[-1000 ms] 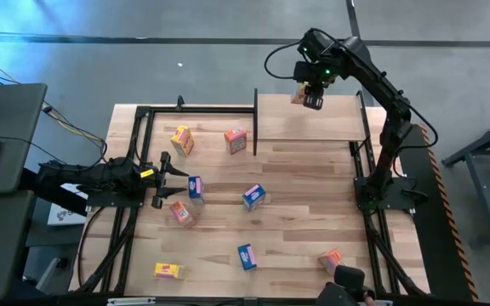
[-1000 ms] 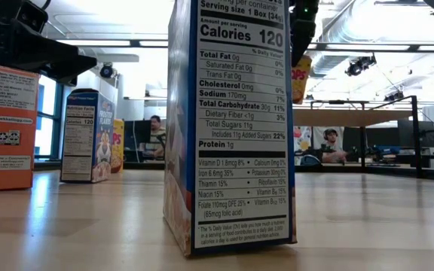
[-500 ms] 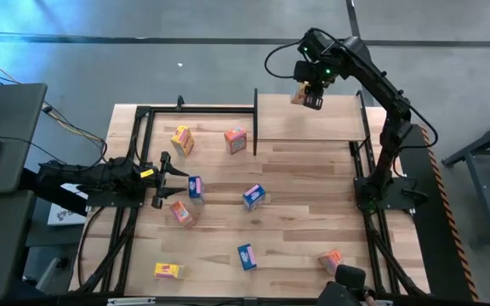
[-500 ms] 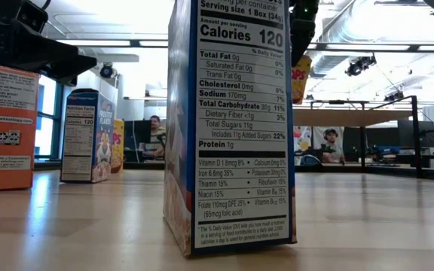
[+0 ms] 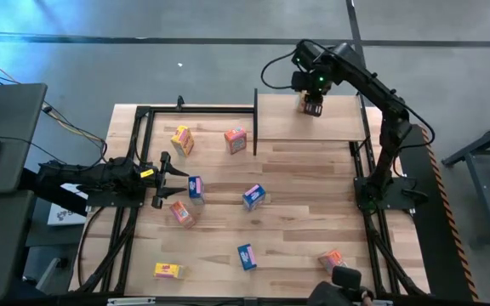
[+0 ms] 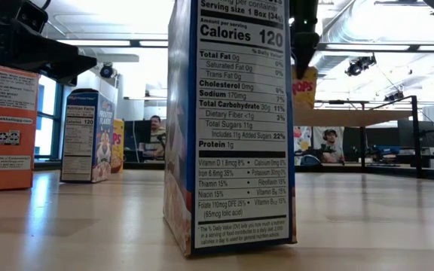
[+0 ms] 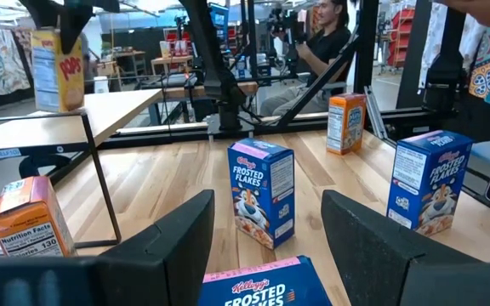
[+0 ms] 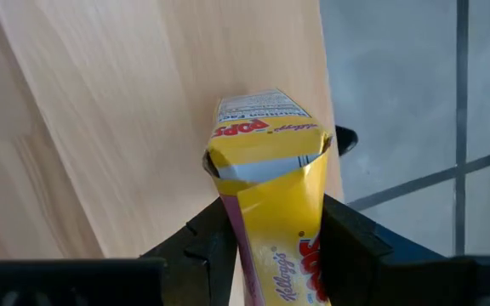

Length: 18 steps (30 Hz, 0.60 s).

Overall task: Stack cereal on shelf
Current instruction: Put the right yellow cereal box on the shelf

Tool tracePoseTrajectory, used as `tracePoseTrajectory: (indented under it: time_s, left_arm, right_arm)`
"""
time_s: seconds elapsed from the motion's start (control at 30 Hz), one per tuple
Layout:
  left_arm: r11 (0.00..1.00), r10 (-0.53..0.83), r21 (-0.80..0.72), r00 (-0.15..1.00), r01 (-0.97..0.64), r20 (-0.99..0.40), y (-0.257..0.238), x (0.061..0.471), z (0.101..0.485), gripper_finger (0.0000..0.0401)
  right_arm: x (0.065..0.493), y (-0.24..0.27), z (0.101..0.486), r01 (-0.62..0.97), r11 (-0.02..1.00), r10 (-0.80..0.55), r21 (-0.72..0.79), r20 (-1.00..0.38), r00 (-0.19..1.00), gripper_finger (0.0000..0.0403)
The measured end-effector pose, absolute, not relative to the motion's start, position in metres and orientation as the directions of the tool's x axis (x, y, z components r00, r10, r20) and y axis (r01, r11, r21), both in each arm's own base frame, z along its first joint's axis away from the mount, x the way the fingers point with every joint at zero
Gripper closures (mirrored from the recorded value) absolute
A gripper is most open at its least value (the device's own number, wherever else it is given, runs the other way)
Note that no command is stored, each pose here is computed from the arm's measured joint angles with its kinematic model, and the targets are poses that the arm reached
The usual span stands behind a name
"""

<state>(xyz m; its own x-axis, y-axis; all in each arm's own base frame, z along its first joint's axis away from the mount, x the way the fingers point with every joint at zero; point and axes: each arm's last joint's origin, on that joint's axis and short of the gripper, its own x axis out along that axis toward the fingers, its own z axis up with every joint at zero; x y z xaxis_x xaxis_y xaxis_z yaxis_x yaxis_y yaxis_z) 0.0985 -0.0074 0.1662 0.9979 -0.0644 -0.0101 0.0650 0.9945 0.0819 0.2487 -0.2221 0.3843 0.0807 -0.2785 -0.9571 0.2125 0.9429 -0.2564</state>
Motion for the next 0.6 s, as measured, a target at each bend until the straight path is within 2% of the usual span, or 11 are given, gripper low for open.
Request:
tracePoseTrajectory:
  time_s: [0.43, 0.6]
  left_arm:
    - [0.995, -0.064, 0.082, 0.998, 0.065, -0.01, -0.0074, 0.0985, 0.1662, 0.0191]
    - [0.995, -0.064, 0.082, 0.998, 0.065, -0.01, -0.0074, 0.0985, 0.1661, 0.0192]
  right_arm:
    - [0.2442, -0.2265, 0.3847, 0.207, 0.946, -0.273, -0.251, -0.958, 0.085, 0.0273]
    - [0.2441, -0.2268, 0.3846, 0.207, 0.943, -0.28, -0.259, -0.957, 0.078, 0.0244]
